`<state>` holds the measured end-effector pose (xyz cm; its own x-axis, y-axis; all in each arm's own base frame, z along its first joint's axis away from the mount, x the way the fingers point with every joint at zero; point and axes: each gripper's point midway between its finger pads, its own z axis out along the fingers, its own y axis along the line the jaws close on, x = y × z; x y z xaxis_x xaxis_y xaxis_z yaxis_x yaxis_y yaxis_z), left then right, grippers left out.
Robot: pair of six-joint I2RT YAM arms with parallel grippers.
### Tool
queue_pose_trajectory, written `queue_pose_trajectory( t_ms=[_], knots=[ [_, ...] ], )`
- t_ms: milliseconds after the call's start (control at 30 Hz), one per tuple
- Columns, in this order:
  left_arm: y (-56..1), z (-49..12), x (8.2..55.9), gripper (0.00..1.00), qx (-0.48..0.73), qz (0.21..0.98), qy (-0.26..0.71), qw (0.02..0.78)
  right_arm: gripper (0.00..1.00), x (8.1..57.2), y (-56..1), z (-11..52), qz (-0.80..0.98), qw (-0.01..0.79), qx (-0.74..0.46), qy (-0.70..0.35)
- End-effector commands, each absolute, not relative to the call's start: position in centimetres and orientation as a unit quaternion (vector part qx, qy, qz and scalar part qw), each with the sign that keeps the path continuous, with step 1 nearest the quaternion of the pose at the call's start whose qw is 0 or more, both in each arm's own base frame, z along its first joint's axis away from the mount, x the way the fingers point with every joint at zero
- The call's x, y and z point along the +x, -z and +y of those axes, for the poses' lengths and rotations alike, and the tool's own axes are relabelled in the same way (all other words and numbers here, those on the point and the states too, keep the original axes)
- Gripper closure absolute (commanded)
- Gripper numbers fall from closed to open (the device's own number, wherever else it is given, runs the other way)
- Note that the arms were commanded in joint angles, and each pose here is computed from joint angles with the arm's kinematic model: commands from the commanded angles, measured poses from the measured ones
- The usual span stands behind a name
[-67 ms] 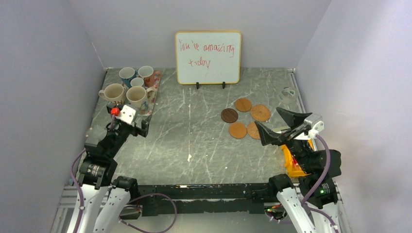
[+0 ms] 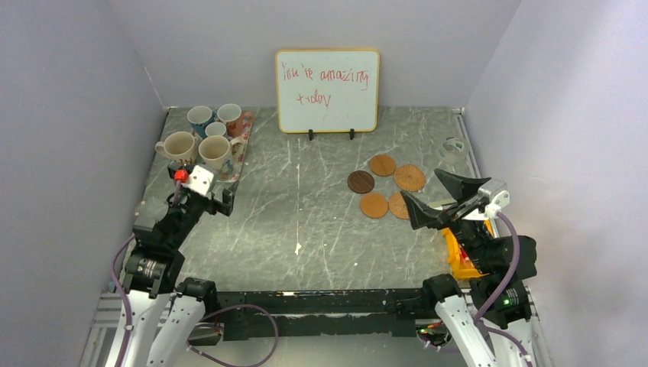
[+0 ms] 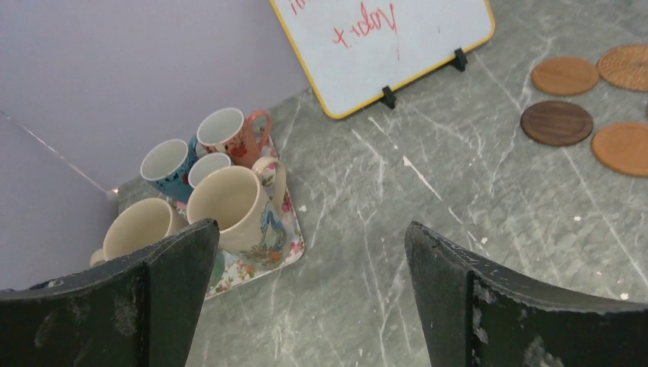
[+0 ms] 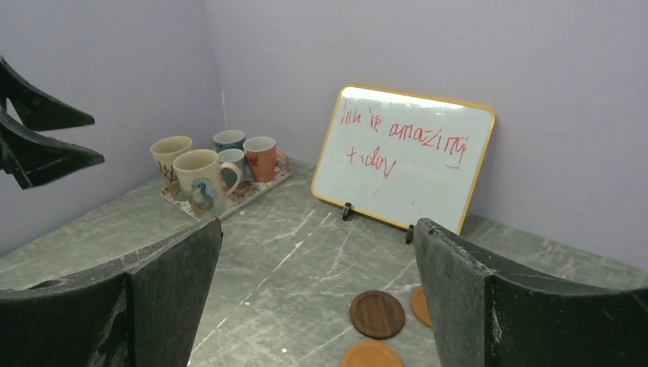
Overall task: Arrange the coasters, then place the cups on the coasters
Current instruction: Move the coaster to the center of the board.
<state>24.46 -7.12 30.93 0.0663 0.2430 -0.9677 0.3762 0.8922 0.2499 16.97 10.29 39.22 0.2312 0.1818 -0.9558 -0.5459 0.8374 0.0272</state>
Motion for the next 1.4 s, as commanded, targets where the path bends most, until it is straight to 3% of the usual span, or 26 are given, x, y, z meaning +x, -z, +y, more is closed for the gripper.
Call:
queue_pose_trajectory(
  t_ms=[0,200,333,767,1367],
  knots=[
    [-31.8,-6.6,25.7,0.04,0.232,0.69,0.023,0.685,0.0,17.6,-40.3,9.9,0.584,0.766,-0.141,-0.23],
    [-32.2,-9.9,25.9,0.04,0.354,0.657,0.059,0.663,0.0,17.2,-38.7,12.7,0.567,0.74,-0.297,-0.205],
    [-32.8,-11.5,27.4,0.04,0.365,0.64,0.091,0.669,0.0,16.0,-36.4,14.4,0.539,0.72,-0.381,-0.216],
    [-26.6,-19.3,36.7,0.04,0.393,0.678,0.042,0.62,0.0,19.6,-32.7,11.7,0.57,0.732,-0.352,-0.123],
    [-18.3,-34.4,40.5,0.04,0.418,0.721,0.112,0.54,0.0,23.4,-31.3,7.6,0.612,0.743,-0.269,-0.037]
  ],
)
